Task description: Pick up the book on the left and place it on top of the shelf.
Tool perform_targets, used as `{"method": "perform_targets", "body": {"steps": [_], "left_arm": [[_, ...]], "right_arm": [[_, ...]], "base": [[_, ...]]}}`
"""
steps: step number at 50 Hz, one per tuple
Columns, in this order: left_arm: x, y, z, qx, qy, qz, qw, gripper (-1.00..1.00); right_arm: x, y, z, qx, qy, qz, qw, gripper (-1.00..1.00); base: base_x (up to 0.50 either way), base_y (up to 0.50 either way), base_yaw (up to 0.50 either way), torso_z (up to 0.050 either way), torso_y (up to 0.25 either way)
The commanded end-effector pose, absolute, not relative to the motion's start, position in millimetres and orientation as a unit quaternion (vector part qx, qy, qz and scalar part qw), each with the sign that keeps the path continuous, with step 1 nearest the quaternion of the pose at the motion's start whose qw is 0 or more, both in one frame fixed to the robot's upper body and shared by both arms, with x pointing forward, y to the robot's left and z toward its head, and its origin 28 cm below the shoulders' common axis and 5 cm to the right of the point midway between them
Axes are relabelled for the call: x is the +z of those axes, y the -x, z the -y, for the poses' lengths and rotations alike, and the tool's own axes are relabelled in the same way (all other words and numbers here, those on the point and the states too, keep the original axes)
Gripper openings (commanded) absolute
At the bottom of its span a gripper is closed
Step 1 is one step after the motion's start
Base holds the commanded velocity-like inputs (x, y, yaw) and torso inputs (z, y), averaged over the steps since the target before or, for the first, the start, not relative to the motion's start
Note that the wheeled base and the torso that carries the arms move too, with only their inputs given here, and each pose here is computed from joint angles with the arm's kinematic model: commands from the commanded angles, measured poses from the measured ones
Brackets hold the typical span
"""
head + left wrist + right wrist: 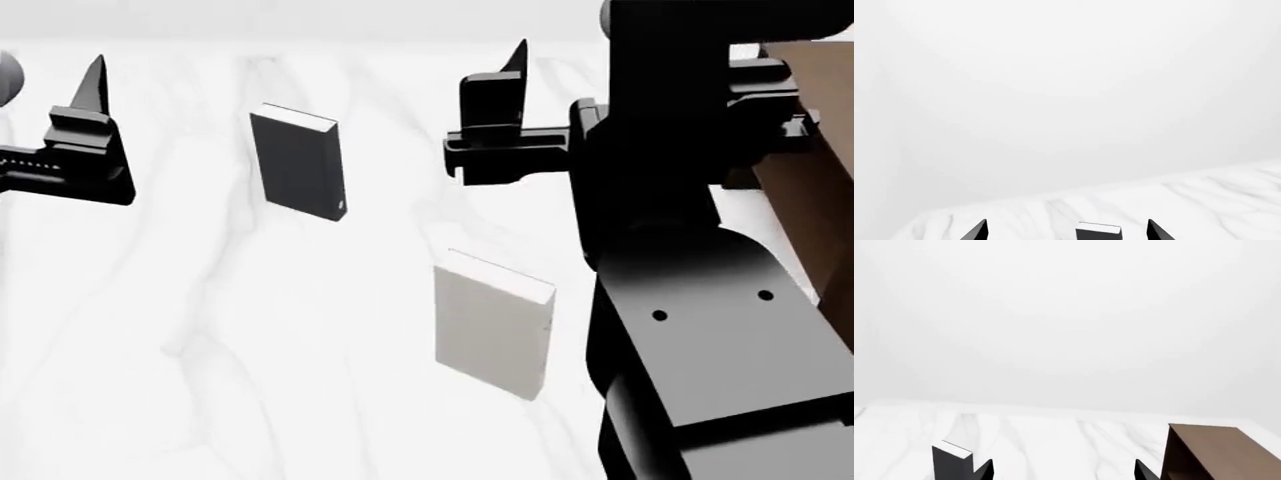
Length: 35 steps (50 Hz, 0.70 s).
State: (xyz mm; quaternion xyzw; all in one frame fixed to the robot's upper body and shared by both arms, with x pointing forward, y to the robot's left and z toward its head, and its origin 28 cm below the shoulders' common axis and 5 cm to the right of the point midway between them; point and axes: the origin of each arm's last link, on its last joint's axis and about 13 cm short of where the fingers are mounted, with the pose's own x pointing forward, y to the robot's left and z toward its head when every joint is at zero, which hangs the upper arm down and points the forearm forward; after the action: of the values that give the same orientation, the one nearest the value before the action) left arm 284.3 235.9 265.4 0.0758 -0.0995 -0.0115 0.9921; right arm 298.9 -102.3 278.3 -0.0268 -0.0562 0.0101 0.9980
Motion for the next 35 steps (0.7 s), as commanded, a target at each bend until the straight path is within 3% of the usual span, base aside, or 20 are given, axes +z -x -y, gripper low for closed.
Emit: {"method": "perform_targets", "body": {"steps": [1, 35], "left_arm": [[269.0, -284.7, -237.2, -0.008, -0.079, 0.101, 0.992, 1.00], [266.6, -284.4, -237.0, -0.013, -0.082, 0.099, 0.992, 1.00]], "right_arm": [[277.3, -300.8, 101.8, 0.016, 0.032, 0.051, 0.998, 1.00], [270.0, -301.7, 100.0, 0.023, 0.042, 0.046, 0.998, 1.00]], "base": [[0.50, 0.00, 0.00, 0.000, 0.000], [0.50, 0.00, 0.00, 0.000, 0.002]]}}
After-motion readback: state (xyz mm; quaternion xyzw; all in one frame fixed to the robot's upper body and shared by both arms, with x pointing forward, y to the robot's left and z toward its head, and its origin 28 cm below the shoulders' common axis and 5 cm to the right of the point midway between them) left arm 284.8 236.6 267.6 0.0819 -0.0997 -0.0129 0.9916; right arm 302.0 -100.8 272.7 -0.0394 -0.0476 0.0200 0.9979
